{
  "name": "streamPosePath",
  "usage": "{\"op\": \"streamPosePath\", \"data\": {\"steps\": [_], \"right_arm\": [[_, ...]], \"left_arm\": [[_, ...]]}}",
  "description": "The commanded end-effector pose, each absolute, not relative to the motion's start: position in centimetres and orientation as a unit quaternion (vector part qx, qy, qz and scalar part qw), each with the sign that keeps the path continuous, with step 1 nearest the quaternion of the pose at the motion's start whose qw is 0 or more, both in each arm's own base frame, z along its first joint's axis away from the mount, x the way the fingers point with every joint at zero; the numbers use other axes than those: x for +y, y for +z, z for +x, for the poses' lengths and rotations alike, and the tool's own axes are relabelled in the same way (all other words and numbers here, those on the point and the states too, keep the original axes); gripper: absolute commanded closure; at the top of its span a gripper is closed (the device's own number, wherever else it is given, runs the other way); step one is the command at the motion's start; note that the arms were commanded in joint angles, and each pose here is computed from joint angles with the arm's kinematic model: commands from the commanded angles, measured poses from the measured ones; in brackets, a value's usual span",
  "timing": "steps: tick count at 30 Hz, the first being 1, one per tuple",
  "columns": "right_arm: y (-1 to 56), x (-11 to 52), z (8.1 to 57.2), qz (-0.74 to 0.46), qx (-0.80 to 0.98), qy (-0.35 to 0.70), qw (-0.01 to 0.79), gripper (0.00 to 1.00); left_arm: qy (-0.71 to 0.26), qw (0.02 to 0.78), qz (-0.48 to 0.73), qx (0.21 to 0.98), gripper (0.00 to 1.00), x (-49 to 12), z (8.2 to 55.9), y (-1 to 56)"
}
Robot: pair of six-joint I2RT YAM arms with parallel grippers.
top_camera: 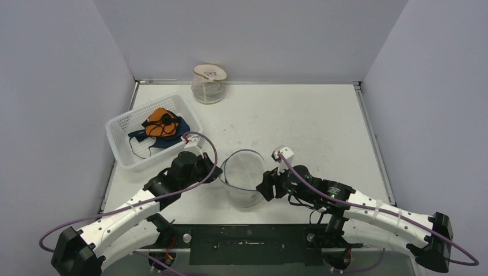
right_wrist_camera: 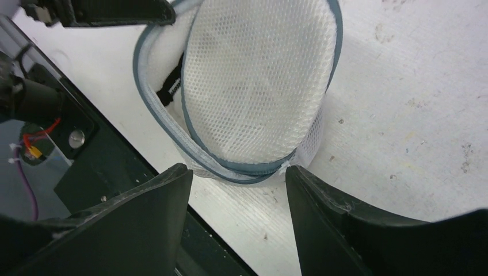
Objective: Unzip the laundry bag and remove the bra
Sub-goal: Open the laundry bag at the center of the board.
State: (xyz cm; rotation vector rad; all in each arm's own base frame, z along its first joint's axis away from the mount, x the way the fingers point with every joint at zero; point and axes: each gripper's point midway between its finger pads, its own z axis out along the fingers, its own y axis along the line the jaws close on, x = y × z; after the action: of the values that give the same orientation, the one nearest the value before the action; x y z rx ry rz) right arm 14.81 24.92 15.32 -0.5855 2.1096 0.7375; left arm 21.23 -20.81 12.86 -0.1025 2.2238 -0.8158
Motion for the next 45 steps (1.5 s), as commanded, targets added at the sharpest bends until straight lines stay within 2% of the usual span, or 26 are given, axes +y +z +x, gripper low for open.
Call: {"op": "streamPosePath", "data": {"steps": [1, 10, 12, 20, 23, 30, 37, 45], "right_arm": [[22.0, 24.8, 16.7, -0.146, 0.786, 0.340, 0.496, 0.37], [25.8, 22.4, 17.8, -0.042, 0.734, 0.384, 0.558, 0.32], [26.0, 21.9, 18.0, -0.025, 0.729, 0.386, 0.565, 0.32], [23.6, 23.5, 17.8, 0.035, 0.743, 0.430, 0.511, 0.25], [23.0, 24.7, 17.5, 0.070, 0.738, 0.473, 0.477, 0.23], [19.6, 26.3, 17.4, 0.125, 0.759, 0.492, 0.408, 0.23], [19.4, 28.9, 17.9, 0.082, 0.789, 0.453, 0.407, 0.24], [18.5, 29.1, 18.8, 0.074, 0.809, 0.399, 0.426, 0.24]], "left_arm": [[-0.331, 0.449, -0.026, 0.830, 1.00, -20.8, 22.8, 19.1], [-0.287, 0.572, 0.006, 0.769, 1.00, -20.5, 23.5, 31.0], [-0.272, 0.581, 0.024, 0.767, 1.00, -21.5, 23.5, 31.9], [-0.266, 0.556, 0.031, 0.787, 1.00, -25.6, 22.8, 25.3], [-0.281, 0.551, 0.000, 0.786, 1.00, -25.5, 22.1, 23.7], [-0.308, 0.537, -0.053, 0.784, 1.00, -24.6, 20.9, 21.9], [-0.347, 0.522, -0.045, 0.778, 1.00, -26.3, 19.9, 22.2], [-0.372, 0.511, -0.026, 0.774, 1.00, -28.8, 19.3, 21.8]]}}
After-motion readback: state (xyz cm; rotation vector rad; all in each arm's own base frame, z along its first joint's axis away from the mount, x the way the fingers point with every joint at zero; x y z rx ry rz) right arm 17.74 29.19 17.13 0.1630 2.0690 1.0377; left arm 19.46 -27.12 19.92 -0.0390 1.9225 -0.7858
